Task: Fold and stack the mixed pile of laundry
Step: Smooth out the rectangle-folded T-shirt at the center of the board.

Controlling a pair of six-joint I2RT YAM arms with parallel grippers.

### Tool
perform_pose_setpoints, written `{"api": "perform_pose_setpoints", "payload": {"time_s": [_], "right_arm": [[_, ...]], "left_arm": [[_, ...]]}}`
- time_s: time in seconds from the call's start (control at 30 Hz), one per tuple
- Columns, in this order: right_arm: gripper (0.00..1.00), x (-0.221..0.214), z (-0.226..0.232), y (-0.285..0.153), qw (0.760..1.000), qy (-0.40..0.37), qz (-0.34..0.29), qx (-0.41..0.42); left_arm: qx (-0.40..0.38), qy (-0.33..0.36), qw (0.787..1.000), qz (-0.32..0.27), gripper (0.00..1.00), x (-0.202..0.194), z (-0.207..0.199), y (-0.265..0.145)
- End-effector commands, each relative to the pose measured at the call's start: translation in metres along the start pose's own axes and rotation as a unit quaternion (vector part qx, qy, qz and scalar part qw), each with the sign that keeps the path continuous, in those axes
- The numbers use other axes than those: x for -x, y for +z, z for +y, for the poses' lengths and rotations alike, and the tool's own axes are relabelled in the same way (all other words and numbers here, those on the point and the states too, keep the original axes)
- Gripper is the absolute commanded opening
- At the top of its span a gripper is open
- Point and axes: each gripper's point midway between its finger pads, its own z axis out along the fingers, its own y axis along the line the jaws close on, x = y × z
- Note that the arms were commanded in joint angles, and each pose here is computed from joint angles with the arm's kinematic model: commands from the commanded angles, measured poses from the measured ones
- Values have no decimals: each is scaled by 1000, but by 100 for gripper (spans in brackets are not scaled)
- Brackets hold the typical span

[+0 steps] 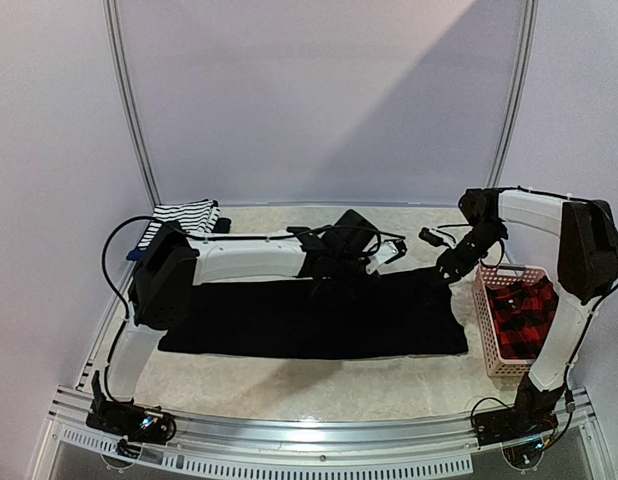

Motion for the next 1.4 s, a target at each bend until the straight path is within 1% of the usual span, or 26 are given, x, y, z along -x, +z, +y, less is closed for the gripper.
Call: {"api": "perform_pose_setpoints", "payload": {"time_s": [0.0, 0.07, 0.2, 0.33, 0.47, 0.63, 0.8, 1.0, 1.07, 1.13, 1.3, 1.37], "right_arm": [[46, -6, 1, 4, 1000, -4, 4, 12], [46, -4, 1, 2, 1000, 3, 2, 16], [46, 0, -6, -5, 1000, 16, -3, 7], [47, 0, -14, -9, 1000, 29, -7, 2], [47, -4, -18, -7, 999, 41, -4, 8], [47, -6, -16, -5, 999, 44, -5, 17], [47, -5, -14, -4, 999, 47, -7, 24], [47, -9, -13, 0, 998, 51, -3, 30], [47, -11, -12, 1, 998, 52, -2, 32], [47, -12, -12, 2, 998, 53, -1, 33], [47, -14, -11, 5, 998, 56, 0, 37], [47, -15, -10, 6, 998, 56, 0, 39]], "left_arm": [[-85, 40, 994, -47, 26, 25, -39, -12], [-98, 64, 993, -26, 28, 19, -53, -3], [-113, 85, 990, -14, 30, 19, -69, 8], [-128, 91, 988, -5, 34, 15, -83, 18], [-147, 91, 985, 13, 36, 3, -92, 25], [-126, 99, 986, 37, 36, -11, -87, 34], [-106, 103, 988, 49, 37, -18, -81, 43], [-72, 96, 992, 44, 35, -16, -71, 50], [-69, 92, 993, 36, 33, -12, -70, 52], [-53, 90, 994, 33, 28, -9, -64, 52], [-55, 81, 995, 21, 6, -2, -61, 49], [-54, 77, 995, 18, 0, 1, -59, 46]]}}
